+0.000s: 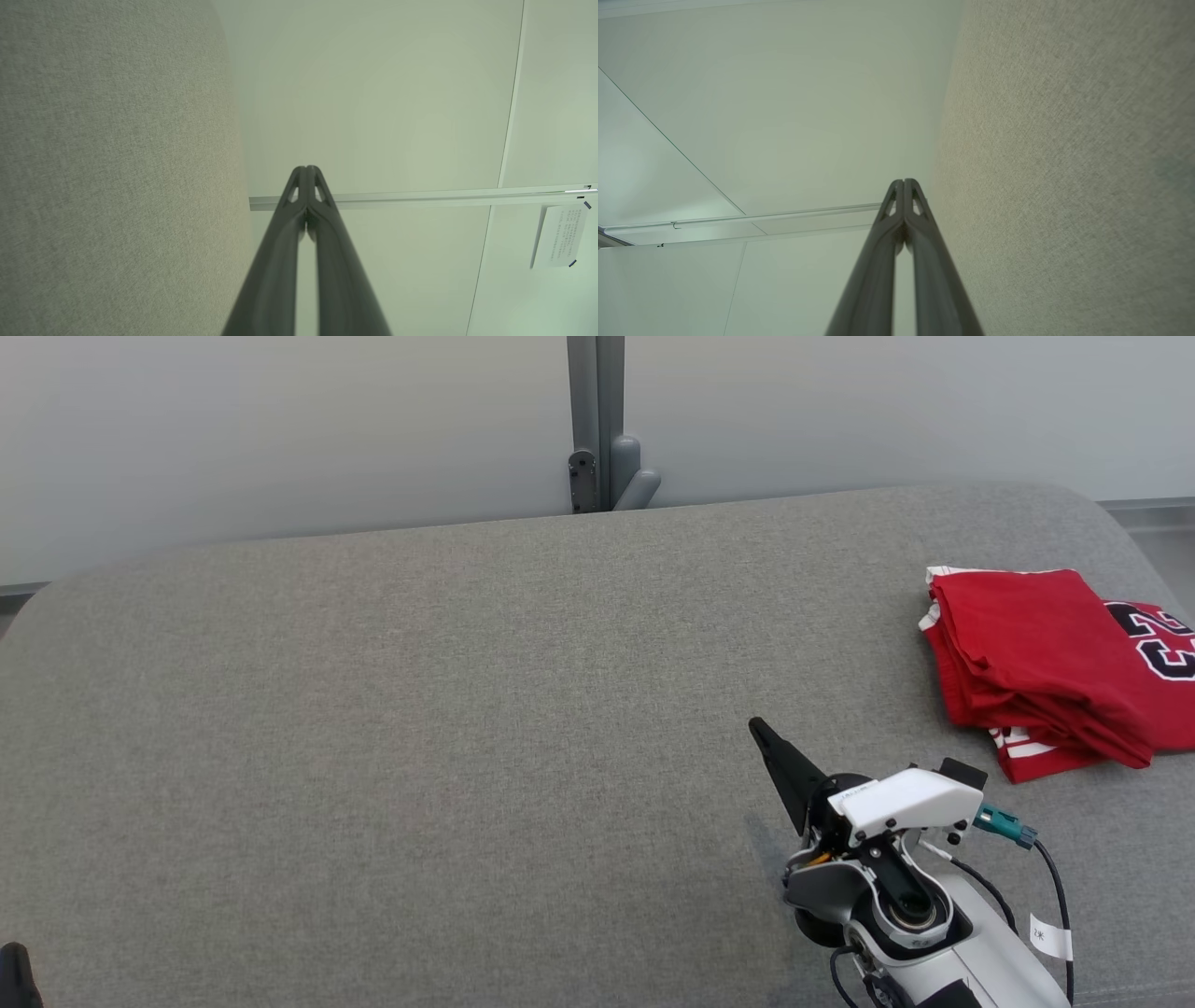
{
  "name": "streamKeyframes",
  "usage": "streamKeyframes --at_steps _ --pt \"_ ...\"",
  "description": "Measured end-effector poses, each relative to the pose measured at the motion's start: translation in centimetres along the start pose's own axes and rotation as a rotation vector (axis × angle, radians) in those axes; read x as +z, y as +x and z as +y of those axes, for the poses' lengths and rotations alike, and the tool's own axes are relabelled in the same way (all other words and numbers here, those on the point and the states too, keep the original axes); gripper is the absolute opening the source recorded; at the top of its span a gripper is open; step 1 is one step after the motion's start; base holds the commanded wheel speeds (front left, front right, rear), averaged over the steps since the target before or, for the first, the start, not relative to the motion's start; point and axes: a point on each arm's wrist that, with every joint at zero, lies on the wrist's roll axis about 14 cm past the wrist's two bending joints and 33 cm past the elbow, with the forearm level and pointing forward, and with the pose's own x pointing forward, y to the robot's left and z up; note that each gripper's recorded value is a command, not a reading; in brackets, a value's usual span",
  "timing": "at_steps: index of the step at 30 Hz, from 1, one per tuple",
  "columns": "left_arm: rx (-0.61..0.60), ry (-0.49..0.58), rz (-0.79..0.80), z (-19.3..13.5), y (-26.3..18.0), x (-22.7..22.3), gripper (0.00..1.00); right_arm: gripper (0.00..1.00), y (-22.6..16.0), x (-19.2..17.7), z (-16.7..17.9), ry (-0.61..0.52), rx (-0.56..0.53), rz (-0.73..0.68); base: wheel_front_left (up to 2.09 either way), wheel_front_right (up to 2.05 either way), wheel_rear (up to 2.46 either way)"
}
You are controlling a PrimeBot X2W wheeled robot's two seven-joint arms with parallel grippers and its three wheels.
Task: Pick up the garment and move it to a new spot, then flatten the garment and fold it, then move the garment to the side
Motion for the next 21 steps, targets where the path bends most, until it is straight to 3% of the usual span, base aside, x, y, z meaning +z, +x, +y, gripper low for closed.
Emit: streamKeyframes --at_steps 21 --pt "0.000 0.000 0.000 0.01 0.00 0.00 0.00 0.00 0.00 -0.01 0.00 0.000 0.000 0.000 0.00 0.00 0.00"
